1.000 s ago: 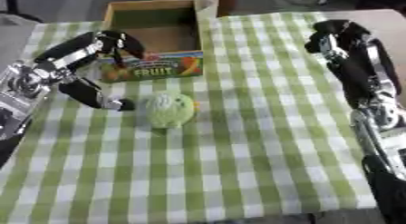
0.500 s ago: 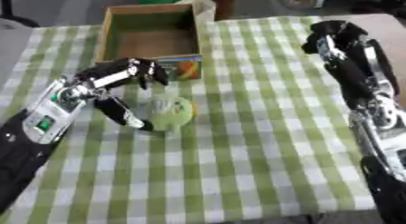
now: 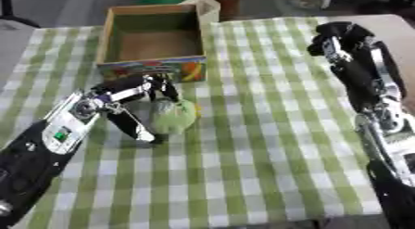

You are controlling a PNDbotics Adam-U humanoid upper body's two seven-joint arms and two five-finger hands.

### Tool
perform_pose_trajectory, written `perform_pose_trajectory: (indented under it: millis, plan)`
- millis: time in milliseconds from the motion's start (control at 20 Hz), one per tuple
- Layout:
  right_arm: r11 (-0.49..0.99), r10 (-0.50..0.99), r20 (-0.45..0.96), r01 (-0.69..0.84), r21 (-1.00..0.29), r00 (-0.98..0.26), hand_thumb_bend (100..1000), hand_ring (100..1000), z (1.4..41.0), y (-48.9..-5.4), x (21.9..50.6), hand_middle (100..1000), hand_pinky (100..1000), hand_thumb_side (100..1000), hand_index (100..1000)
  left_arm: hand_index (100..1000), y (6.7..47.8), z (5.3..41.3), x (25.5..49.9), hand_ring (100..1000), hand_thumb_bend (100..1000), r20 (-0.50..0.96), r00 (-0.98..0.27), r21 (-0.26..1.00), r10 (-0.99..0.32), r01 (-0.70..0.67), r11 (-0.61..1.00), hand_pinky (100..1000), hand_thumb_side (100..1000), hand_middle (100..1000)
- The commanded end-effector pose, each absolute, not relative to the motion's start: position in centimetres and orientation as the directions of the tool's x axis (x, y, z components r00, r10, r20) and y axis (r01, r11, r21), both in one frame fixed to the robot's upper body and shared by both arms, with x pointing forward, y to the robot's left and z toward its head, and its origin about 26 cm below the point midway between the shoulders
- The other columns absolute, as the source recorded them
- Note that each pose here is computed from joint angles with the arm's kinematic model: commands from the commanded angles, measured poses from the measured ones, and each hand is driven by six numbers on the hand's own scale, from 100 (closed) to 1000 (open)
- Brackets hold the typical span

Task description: Pick up objects on the table and place them in the box.

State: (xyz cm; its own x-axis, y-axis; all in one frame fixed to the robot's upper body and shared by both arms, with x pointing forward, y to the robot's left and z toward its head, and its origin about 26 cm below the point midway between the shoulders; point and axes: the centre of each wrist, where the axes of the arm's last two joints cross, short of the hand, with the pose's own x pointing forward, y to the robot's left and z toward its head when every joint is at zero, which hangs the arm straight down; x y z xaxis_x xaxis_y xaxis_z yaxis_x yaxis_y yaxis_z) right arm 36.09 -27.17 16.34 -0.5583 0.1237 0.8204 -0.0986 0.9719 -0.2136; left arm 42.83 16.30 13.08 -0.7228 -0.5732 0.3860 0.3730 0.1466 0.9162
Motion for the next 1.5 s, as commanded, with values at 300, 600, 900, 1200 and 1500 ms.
perform_pose_trajectory:
  millis: [300, 600, 900, 1200, 1500]
  plan:
    - [0.971, 0.125, 0.805, -0.095, -0.220, -0.580, 100, 593, 17.3, -27.3, 36.1, 536, 657, 478, 668, 587, 17.2, 12.8, 43.5, 511, 100, 0.419, -0.654, 0.907, -0.630, 0.320, 0.272, 454, 170, 500]
    - [0.972, 0.125, 0.805, -0.093, -0.218, -0.580, 100, 594, 17.2, -27.4, 36.0, 537, 657, 479, 668, 506, 18.6, 14.8, 43.4, 383, 100, 0.419, -0.641, 0.904, -0.643, 0.229, 0.361, 375, 175, 403]
    - [0.972, 0.128, 0.808, -0.088, -0.217, -0.575, 100, 594, 17.0, -27.5, 36.0, 537, 656, 481, 668, 502, 21.1, 19.0, 43.3, 375, 100, 0.410, -0.627, 0.882, -0.662, 0.087, 0.464, 372, 164, 398]
    - [0.971, 0.124, 0.813, -0.100, -0.219, -0.570, 100, 594, 16.9, -27.3, 36.0, 537, 656, 482, 668, 516, 23.4, 21.5, 44.8, 385, 100, 0.400, -0.529, 0.850, -0.749, -0.092, 0.519, 384, 143, 405]
    - [0.967, 0.114, 0.815, -0.125, -0.222, -0.569, 100, 594, 16.9, -26.7, 36.1, 537, 656, 483, 668, 537, 24.9, 20.2, 47.7, 410, 100, 0.429, -0.361, 0.829, -0.828, -0.208, 0.520, 392, 140, 426]
